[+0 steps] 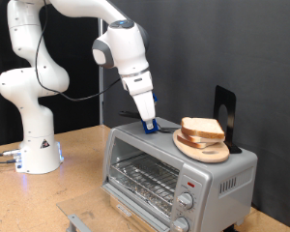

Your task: Make a piece of toast with the oven

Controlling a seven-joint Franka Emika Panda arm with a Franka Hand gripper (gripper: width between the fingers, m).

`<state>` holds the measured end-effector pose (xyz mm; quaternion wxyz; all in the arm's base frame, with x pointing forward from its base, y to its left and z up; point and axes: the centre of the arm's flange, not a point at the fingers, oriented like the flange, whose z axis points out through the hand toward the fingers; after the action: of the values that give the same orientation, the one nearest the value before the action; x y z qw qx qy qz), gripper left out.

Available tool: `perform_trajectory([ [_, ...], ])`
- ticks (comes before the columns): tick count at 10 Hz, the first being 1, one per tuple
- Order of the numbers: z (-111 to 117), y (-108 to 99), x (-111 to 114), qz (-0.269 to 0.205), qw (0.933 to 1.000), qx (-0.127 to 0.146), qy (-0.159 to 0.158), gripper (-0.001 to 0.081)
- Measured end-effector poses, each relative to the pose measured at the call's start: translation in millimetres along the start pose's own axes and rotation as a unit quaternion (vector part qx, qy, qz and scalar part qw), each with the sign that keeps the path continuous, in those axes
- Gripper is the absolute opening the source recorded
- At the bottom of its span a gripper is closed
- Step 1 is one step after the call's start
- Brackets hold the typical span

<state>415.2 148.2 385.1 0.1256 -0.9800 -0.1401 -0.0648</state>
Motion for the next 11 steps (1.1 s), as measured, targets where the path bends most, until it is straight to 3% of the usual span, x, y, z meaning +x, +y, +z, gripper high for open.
perform_trajectory([
  [3, 2.7, 1.7, -2.0, -0.005, 0.9998, -0.018, -0.001, 0.0808],
  [6, 3.5, 3.4, -1.1, -0.007, 0.9994, -0.027, 0.022, 0.0808],
  [11, 4.4, 1.4, -1.0, 0.012, 0.9993, -0.003, 0.035, 0.0808],
])
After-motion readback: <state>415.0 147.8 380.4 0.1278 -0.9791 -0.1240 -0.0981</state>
